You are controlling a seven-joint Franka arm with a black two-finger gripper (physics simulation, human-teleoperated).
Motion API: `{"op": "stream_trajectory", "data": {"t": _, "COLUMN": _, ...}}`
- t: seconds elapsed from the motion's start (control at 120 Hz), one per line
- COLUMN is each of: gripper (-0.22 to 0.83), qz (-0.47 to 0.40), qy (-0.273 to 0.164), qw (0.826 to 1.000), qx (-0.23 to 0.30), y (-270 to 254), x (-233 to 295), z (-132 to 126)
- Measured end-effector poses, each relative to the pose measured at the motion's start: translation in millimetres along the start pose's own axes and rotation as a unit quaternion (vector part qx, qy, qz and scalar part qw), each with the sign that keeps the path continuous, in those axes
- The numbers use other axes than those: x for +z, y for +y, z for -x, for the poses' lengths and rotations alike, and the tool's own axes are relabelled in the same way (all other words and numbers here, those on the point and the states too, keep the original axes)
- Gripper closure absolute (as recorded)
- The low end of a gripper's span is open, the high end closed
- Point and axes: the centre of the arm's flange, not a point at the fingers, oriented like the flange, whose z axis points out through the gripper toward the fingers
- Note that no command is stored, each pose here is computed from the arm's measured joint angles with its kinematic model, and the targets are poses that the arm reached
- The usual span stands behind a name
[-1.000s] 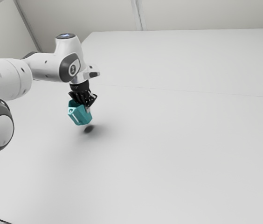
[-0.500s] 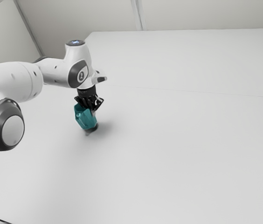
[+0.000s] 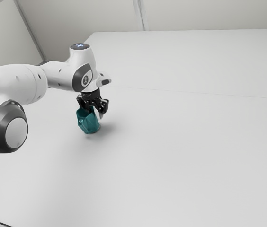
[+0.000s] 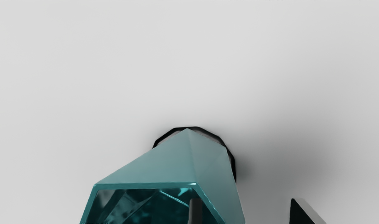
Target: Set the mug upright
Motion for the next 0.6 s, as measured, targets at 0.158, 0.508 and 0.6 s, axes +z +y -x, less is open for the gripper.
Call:
{"op": "stream_trajectory", "data": {"t": 0.158, "gripper": 0.18, "qz": 0.005, "qy": 0.019, "qw": 1.000, "qx": 0.002, "y": 5, "x": -27, "z": 2}}
{"op": "stream_trajectory", "data": {"t": 0.508, "gripper": 0.05, "qz": 0.045, "qy": 0.096, "qw": 0.994, "qx": -0.018, "y": -27, "x": -206, "z": 62}}
{"op": "stream_trajectory", "data": {"t": 0.6, "gripper": 0.04, "qz": 0.050, "qy": 0.100, "qw": 0.993, "qx": -0.041, "y": -60, "x": -245, "z": 93}}
